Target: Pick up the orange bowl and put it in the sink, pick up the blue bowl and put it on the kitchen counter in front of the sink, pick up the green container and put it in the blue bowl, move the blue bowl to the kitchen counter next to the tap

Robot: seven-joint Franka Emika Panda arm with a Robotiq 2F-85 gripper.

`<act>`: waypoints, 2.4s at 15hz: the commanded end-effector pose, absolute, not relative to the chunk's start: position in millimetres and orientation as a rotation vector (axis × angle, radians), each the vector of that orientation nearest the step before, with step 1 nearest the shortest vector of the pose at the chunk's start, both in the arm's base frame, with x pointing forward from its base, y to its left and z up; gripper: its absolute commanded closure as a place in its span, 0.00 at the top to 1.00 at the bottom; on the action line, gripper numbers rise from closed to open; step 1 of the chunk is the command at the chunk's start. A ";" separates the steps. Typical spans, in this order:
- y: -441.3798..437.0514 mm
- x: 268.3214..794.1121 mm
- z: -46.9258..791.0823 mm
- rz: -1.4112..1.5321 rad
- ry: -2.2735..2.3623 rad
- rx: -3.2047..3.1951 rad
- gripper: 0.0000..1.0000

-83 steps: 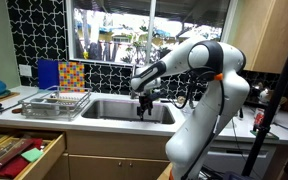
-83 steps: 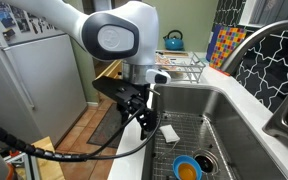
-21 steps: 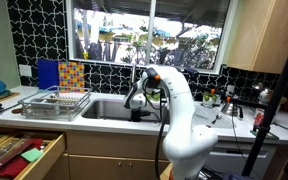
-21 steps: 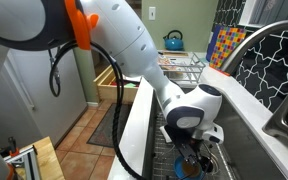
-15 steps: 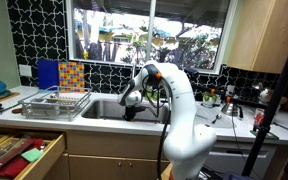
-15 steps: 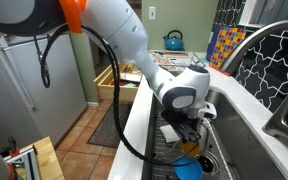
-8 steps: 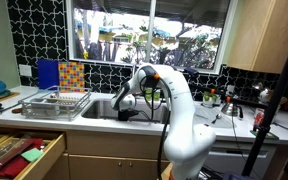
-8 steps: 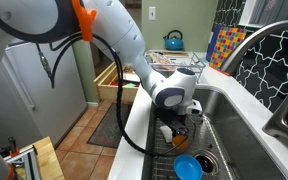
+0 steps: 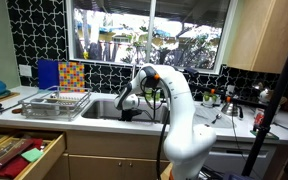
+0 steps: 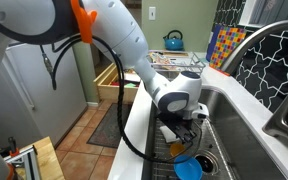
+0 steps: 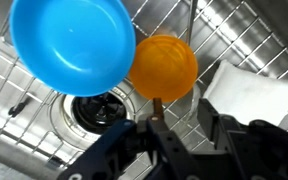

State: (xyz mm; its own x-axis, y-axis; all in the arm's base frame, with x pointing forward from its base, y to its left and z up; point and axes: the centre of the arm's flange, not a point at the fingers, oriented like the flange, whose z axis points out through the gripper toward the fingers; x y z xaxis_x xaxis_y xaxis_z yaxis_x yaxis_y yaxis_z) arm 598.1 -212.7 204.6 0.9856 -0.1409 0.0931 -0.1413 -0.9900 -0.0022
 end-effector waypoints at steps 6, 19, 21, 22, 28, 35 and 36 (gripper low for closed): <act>-296.1 523.2 214.4 0.014 -0.278 3.004 1.00; -326.7 489.2 145.2 -0.032 -0.608 3.055 0.38; -324.8 490.4 142.4 -0.014 -0.631 3.061 0.22; -324.2 491.5 143.0 0.002 -0.642 3.062 0.15; -314.2 500.3 141.1 0.071 -0.727 3.097 0.44; -304.3 503.2 133.4 0.064 -0.733 3.110 0.34; -304.5 503.0 134.7 0.063 -0.728 3.111 0.25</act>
